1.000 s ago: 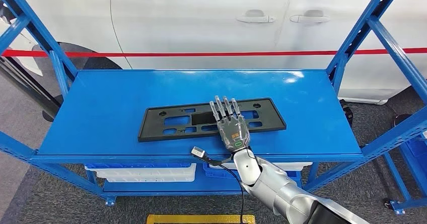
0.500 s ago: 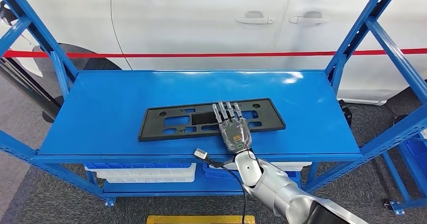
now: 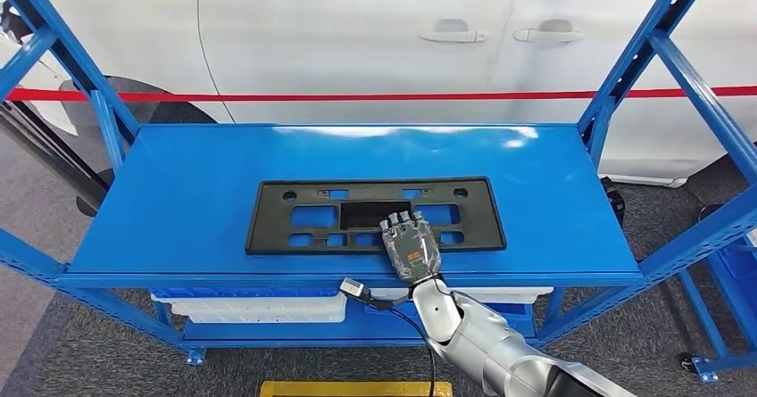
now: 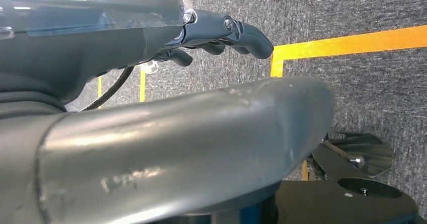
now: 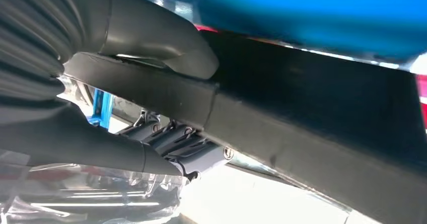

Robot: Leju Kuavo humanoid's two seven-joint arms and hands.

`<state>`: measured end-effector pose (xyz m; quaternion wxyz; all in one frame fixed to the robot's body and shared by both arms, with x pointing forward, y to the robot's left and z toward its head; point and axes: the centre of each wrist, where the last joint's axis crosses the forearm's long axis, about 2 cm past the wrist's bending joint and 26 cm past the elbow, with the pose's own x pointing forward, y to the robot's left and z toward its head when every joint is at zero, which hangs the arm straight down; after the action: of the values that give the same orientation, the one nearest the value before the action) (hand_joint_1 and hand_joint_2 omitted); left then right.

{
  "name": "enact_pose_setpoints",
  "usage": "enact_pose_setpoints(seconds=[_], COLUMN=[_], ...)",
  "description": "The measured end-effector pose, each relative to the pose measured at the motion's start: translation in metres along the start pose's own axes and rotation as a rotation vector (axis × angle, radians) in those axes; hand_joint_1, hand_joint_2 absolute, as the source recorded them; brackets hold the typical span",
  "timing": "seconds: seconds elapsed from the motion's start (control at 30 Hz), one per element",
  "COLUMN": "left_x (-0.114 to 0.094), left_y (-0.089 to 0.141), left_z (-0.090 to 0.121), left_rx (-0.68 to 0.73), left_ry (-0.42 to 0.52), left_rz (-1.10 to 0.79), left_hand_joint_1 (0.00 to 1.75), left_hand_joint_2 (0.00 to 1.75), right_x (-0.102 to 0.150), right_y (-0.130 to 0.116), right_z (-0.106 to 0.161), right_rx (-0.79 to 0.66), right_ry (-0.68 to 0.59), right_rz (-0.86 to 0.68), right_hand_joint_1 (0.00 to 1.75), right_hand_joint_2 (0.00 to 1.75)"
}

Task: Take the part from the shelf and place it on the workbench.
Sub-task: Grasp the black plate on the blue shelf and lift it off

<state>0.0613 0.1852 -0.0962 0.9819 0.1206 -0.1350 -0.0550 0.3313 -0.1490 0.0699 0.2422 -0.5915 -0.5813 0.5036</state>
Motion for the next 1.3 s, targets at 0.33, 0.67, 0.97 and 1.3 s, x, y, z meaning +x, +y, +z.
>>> enact_pose_setpoints(seconds=[0.33,0.67,0.97,1.3], left_x=[-0.001,-0.004,-0.007,-0.014], left_y=[0.001,0.004,0.007,0.009], left_z=[0.0,-0.001,-0.002,-0.003], left_rx=[0.004,0.011,0.024,0.116], left_ry=[0.005,0.02,0.043,-0.377], left_rz=[0.026,0.087,0.147,0.324], left_hand_joint_1=[0.0,0.0,0.0,0.0], left_hand_joint_2=[0.0,0.0,0.0,1.75], right_x=[0.004,-0.018,-0.087,-0.118], right_y=[-0.008,-0.067,-0.132,-0.139], right_z=[0.005,-0.026,-0.076,-0.048], right_rx=[-0.038,-0.249,-0.484,-0.324], right_ry=[0.001,-0.061,0.074,-0.219], right_rz=[-0.052,-0.353,-0.551,-2.006], right_hand_joint_1=[1.75,1.75,1.75,1.75], right_hand_joint_2=[1.75,1.75,1.75,1.75])
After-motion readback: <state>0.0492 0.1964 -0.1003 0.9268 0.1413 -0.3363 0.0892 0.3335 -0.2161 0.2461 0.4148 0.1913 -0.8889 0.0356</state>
